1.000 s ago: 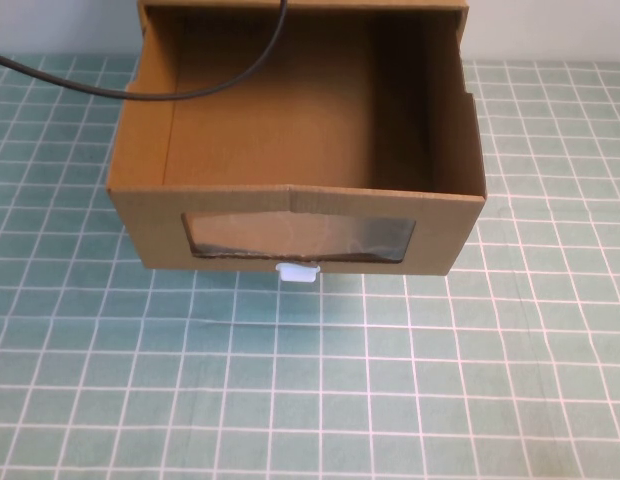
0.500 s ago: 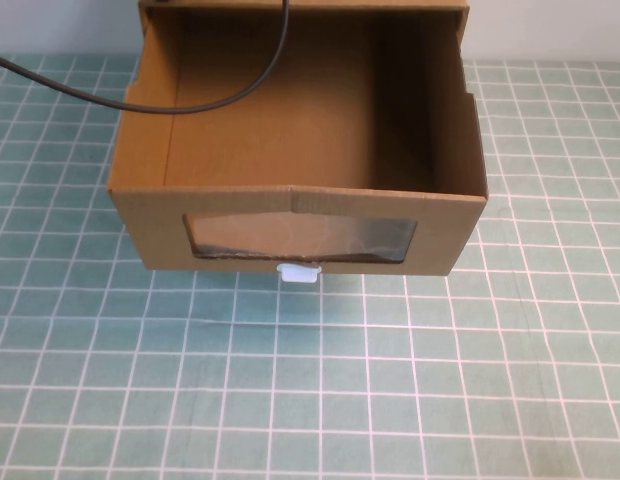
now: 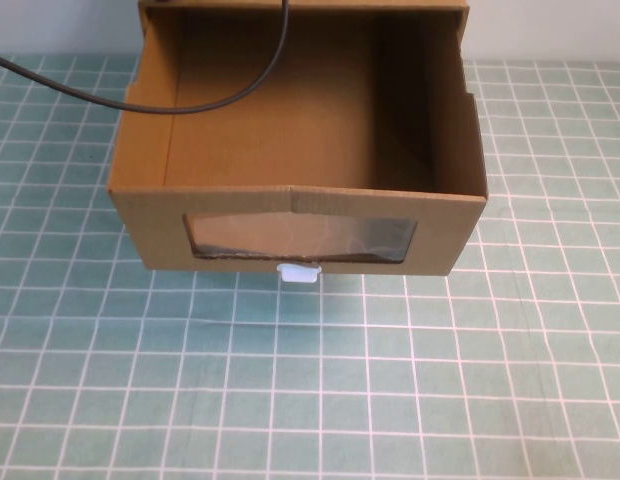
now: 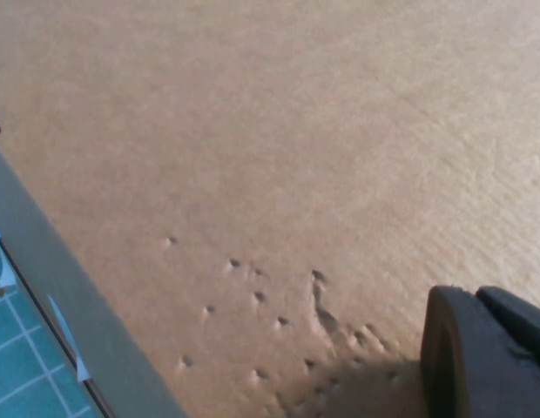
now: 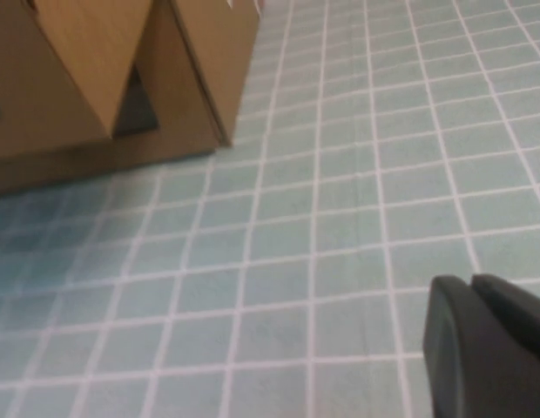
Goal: Close the shoe box
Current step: Close the shoe box with your right arm
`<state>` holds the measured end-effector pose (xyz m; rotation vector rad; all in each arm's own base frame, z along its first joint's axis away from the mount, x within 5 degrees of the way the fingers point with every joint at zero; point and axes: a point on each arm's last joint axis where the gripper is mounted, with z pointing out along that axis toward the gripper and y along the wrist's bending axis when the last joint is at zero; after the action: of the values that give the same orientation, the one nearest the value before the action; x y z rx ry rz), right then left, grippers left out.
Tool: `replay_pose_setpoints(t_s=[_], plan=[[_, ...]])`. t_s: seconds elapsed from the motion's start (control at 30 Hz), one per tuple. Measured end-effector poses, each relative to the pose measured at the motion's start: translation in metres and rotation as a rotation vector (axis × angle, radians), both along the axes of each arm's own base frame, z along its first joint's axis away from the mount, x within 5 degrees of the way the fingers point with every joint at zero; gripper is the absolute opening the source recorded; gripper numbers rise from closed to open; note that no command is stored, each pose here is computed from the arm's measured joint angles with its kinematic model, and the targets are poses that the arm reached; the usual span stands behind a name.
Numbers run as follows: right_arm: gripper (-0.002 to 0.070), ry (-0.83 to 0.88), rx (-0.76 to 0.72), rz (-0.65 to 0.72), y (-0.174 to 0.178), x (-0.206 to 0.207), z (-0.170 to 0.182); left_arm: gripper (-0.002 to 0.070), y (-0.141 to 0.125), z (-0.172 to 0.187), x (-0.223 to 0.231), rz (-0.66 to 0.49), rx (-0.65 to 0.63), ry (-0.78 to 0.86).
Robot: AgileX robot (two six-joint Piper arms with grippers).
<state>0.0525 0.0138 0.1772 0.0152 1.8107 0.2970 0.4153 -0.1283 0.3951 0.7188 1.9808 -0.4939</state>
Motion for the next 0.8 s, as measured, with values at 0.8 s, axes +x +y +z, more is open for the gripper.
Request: replay_pose_setpoints(t_s=[0.8], plan=[[-0.0012,0.13,0.333,0.119,0.019,0.005,0.076,-0.0005,0.0,0.0,0.0,0.0,0.002,0.0]])
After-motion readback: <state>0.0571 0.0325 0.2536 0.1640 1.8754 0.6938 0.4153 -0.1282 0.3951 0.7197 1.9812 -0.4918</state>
